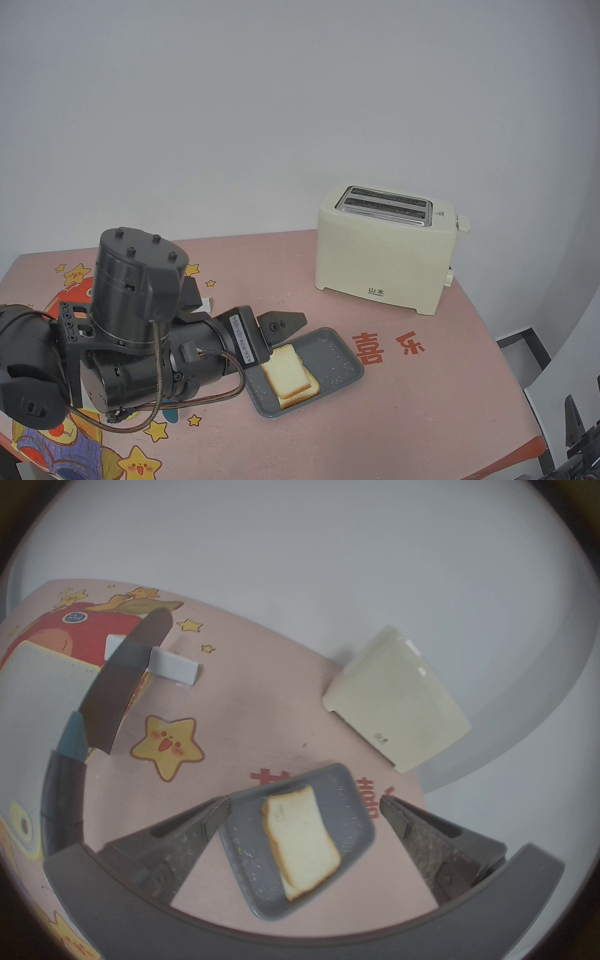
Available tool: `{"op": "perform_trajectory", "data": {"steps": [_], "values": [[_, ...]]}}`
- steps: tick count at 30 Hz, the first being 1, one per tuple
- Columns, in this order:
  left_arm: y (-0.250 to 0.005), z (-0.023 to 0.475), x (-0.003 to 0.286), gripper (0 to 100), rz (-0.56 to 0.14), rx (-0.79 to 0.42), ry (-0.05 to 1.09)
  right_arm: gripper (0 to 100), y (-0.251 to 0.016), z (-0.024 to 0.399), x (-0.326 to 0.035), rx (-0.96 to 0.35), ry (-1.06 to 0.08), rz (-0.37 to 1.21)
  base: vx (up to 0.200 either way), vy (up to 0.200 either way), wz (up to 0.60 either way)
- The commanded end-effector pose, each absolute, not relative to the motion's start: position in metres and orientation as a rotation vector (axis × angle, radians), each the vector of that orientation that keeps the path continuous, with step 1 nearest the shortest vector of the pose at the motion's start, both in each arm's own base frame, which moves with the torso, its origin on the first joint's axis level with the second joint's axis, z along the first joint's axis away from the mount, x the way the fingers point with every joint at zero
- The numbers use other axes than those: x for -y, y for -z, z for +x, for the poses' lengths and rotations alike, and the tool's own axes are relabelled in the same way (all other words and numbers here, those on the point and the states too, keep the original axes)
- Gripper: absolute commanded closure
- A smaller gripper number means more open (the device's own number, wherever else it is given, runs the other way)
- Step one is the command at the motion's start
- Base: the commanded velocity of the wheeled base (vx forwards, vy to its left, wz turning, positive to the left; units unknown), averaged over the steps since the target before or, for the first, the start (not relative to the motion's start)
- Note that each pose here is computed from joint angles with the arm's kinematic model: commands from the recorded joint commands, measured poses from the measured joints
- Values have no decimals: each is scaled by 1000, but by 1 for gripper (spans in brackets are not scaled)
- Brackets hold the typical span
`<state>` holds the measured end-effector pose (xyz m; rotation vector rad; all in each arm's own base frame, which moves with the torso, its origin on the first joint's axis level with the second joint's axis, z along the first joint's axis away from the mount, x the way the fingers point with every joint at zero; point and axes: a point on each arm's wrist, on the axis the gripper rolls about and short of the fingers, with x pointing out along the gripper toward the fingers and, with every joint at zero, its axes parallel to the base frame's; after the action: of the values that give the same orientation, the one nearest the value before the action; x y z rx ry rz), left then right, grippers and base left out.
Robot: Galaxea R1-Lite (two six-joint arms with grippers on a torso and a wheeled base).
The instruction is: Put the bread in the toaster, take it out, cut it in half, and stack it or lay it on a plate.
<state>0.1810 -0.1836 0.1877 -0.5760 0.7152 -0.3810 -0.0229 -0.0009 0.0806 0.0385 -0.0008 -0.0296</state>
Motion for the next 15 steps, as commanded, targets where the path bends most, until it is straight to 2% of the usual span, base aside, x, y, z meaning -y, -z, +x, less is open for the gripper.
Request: {"op": "perform_trajectory", "data": {"steps": [1, 15], "values": [[-193, 177, 181, 0, -587, -699, 397, 0, -75, -23, 1, -1, 29, 38, 0, 0, 0], [-189, 175, 180, 0, -574, -705, 394, 0, -75, -23, 1, -1, 29, 38, 0, 0, 0]]}}
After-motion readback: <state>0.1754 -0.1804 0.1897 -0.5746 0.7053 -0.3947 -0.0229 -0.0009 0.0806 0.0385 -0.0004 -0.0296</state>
